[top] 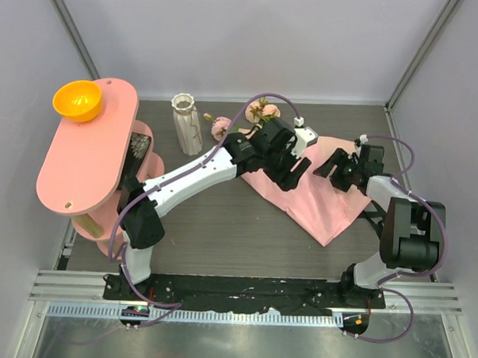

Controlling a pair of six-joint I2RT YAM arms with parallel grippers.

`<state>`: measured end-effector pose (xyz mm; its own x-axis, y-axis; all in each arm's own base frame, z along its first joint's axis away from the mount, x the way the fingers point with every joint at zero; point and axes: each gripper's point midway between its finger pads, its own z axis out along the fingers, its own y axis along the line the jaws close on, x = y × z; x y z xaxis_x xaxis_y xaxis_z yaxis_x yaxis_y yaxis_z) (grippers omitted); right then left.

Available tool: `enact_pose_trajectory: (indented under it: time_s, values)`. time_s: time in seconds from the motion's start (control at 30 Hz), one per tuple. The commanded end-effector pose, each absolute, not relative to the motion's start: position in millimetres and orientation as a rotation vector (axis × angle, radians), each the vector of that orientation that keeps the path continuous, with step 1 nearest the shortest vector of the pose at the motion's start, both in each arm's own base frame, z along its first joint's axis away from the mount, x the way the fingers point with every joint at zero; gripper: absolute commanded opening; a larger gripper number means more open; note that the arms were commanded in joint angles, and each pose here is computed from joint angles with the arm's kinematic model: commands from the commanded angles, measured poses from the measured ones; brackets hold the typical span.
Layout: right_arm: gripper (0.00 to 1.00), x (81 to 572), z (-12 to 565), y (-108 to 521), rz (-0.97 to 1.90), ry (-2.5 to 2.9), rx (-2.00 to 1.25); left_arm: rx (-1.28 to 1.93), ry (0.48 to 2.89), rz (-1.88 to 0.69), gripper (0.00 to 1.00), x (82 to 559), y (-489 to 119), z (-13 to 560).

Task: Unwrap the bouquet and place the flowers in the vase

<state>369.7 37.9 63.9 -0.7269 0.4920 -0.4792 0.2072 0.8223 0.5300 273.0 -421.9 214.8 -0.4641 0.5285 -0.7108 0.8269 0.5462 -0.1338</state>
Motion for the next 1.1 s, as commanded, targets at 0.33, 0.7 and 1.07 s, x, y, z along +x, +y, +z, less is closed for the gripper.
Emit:
enact_pose_trajectory:
  time_s: [0.33,0.7,1.07]
  values:
    - [0.66,285.3,172.6,209.8,1.235,2.157,-0.107,0.946,1.994,-0.669,0.68,281.5,-395.8,298.0]
    - [0.81,160.8,151.5,271.0,1.494,2.199,-0.297,0.646,1.769,-0.664,0.73,300.9,-320.6,394.7]
    - [0.85,254.1,141.6,161.1,0.498,2.240,0.228,0.640,2.137,-0.599,0.66,338.7,-347.1,291.6]
